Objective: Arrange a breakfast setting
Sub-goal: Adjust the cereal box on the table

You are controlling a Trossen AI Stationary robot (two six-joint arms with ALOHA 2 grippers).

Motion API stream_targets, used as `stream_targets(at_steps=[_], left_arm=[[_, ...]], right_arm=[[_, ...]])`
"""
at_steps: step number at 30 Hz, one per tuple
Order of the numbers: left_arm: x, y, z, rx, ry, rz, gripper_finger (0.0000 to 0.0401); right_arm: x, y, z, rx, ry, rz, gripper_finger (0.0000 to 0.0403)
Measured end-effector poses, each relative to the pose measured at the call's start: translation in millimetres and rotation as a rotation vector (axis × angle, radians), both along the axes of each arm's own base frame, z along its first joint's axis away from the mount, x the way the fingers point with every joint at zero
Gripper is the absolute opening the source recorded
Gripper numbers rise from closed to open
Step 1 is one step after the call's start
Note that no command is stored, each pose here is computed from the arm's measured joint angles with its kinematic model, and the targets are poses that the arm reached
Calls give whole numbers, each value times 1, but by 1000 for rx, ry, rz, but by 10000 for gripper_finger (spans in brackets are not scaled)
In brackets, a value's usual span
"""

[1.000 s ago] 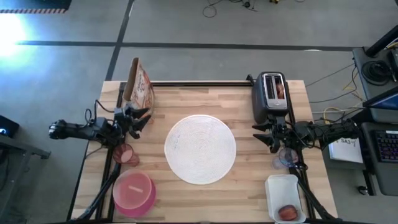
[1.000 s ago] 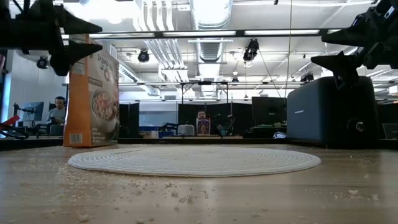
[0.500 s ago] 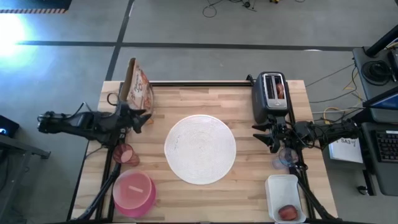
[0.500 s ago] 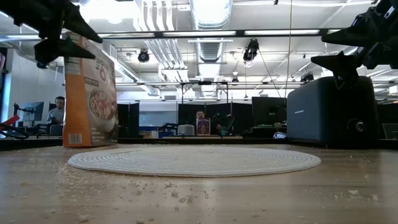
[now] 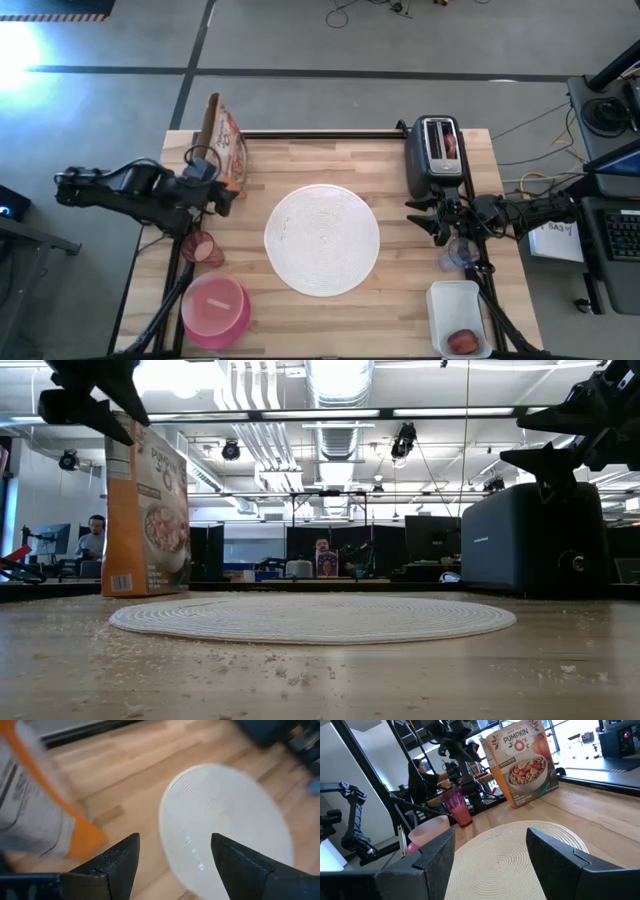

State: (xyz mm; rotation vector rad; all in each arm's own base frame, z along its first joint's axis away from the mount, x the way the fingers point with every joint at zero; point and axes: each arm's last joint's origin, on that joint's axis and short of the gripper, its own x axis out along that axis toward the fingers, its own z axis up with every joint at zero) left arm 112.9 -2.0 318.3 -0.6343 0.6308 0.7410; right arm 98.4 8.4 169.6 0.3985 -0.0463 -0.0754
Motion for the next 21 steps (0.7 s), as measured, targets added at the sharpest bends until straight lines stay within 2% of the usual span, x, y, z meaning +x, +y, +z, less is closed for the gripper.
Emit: stream_targets(at_steps=[5, 8, 17, 21], left_arm=[[-5, 1, -7, -19, 142, 58, 229], [-9, 1, -10, -57, 181, 99, 229], [-11, 0, -8, -89, 141, 90, 230], [-15, 1, -8, -90, 153, 85, 244]], right_arm=[[0, 0, 0, 0, 0, 0, 233], [0, 0, 0, 0, 0, 0, 233], [0, 0, 0, 0, 0, 0, 233], [0, 0, 0, 0, 0, 0, 233]])
